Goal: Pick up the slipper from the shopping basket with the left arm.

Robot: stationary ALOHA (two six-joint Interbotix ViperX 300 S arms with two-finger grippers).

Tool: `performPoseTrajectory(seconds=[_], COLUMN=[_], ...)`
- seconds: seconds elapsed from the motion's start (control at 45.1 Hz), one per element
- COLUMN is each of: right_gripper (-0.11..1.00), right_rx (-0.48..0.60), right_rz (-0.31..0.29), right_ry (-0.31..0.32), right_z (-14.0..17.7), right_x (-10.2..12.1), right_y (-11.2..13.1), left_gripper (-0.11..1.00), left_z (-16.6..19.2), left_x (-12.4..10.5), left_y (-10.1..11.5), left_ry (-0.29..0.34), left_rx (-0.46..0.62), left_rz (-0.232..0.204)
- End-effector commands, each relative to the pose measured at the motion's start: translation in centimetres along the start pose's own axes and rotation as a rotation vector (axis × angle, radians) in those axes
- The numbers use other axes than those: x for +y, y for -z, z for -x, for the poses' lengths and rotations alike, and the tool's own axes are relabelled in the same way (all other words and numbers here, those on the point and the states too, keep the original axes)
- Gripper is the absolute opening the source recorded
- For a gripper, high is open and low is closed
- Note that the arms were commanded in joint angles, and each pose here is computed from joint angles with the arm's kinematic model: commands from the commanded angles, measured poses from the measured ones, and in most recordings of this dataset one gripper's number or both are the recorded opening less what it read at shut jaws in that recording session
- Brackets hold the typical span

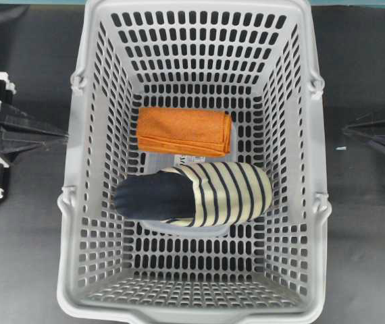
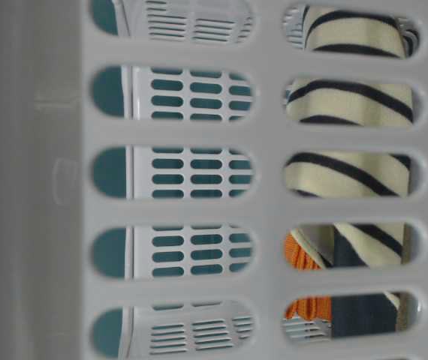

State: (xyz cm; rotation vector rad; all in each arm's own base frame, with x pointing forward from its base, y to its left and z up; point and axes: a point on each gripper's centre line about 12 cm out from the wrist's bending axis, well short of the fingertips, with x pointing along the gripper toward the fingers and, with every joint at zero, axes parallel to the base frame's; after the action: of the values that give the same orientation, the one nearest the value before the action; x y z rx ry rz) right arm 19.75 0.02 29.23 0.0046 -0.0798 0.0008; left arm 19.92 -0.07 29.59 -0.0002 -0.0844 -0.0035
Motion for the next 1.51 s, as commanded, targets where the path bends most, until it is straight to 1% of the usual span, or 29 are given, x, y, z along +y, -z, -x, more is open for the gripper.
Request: performPoseTrajectory(seconds=[0.0,0.022,0.089,0.288,0.399,0.488,0.599,0.709,0.909,1.02,1.153,1.264,1.441,1.485], right_gripper=[0.0,0.0,0.0,0.0,0.0,0.0,0.0,0.0,0.0,0.0,0.0,0.0,0.0,0.0], right_rx=[0.0,0.003,0.006,0.006,0.006,0.005,-0.002,0.0,-0.003,0.003,0.011,0.023,0.032,0.032], right_rz=[-0.006,-0.011,-0.018,-0.02,-0.021,-0.023,-0.023,-0.023,-0.023,-0.024,-0.044,-0.061,-0.062,-0.063], right_ry=[0.0,0.001,0.003,0.003,0.003,0.002,0.003,0.003,0.003,0.003,0.002,0.002,0.004,0.002], right_z=[-0.3,-0.2,-0.2,-0.1,-0.1,-0.1,-0.1,0.0,0.0,0.0,0.1,0.1,0.2,0.2], right_x=[0.0,0.0,0.0,0.0,0.0,0.0,0.0,0.0,0.0,0.0,0.0,0.0,0.0,0.0], right_y=[-0.1,0.1,0.1,0.1,0.1,0.1,-0.1,0.0,-0.1,0.0,0.1,0.3,0.5,0.5], left_gripper=[0.06,0.06,0.0,0.0,0.0,0.0,0.0,0.0,0.0,0.0,0.0,0.0,0.01,0.04], left_z=[-0.8,-0.9,-1.4,-3.5,-5.4,-7.3,-10.2,-13.2,-18.4,-21.2,-23.5,-24.8,-26.0,-26.0], left_x=[-0.3,-0.2,-0.2,-0.1,-0.4,-0.7,-1.2,-1.8,-2.9,-3.4,-4.0,-4.6,-5.0,-5.1], left_y=[-2.7,-3.1,-4.2,-7.0,-7.8,-7.9,-7.3,-6.1,-4.5,-3.8,-2.5,-1.6,-0.4,0.0], left_ry=[0.016,0.015,0.01,-0.001,0.005,0.012,0.024,0.034,0.046,0.046,0.052,0.056,0.058,0.06], left_rx=[0.006,0.018,0.071,0.274,0.386,0.47,0.584,0.705,0.859,0.905,0.954,0.977,1.0,1.018], left_rz=[-0.017,-0.014,-0.004,0.004,0.002,-0.002,-0.011,-0.018,-0.03,-0.026,-0.031,-0.03,-0.029,-0.032])
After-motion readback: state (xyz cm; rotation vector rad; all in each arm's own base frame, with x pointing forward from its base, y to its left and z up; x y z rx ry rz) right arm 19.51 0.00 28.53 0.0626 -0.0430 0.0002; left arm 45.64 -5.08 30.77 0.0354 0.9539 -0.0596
